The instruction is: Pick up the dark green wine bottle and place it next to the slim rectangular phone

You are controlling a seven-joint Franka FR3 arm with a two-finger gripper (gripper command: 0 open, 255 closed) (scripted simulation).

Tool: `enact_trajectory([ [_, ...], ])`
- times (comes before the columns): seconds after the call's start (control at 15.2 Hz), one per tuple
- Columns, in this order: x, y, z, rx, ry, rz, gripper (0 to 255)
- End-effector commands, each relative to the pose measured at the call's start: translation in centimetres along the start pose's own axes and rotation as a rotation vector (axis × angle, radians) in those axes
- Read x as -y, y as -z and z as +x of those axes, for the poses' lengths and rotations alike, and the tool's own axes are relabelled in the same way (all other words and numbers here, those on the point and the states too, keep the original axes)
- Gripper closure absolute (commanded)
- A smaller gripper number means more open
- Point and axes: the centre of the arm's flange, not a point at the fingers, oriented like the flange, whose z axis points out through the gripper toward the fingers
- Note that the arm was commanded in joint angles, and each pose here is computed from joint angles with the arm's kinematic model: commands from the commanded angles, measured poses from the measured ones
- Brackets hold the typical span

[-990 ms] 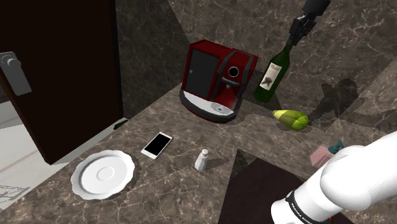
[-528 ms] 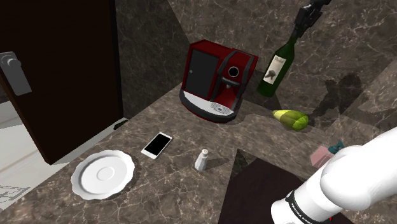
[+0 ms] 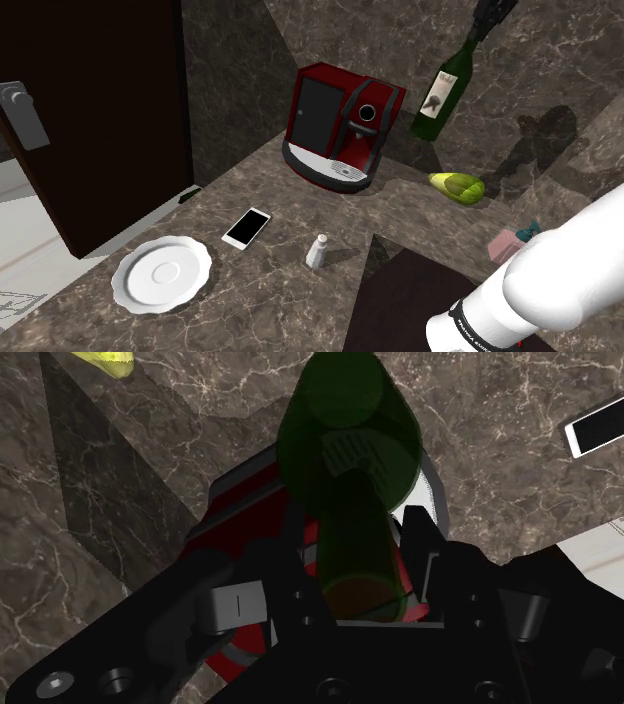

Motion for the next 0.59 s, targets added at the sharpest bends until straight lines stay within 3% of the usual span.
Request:
enact_trajectory([
  [0.0,0.0,1.1,0.0,0.0,0.0,0.0,255],
  [0.53,-0.2,5.2,0.5,0.0,0.0,0.0,255],
])
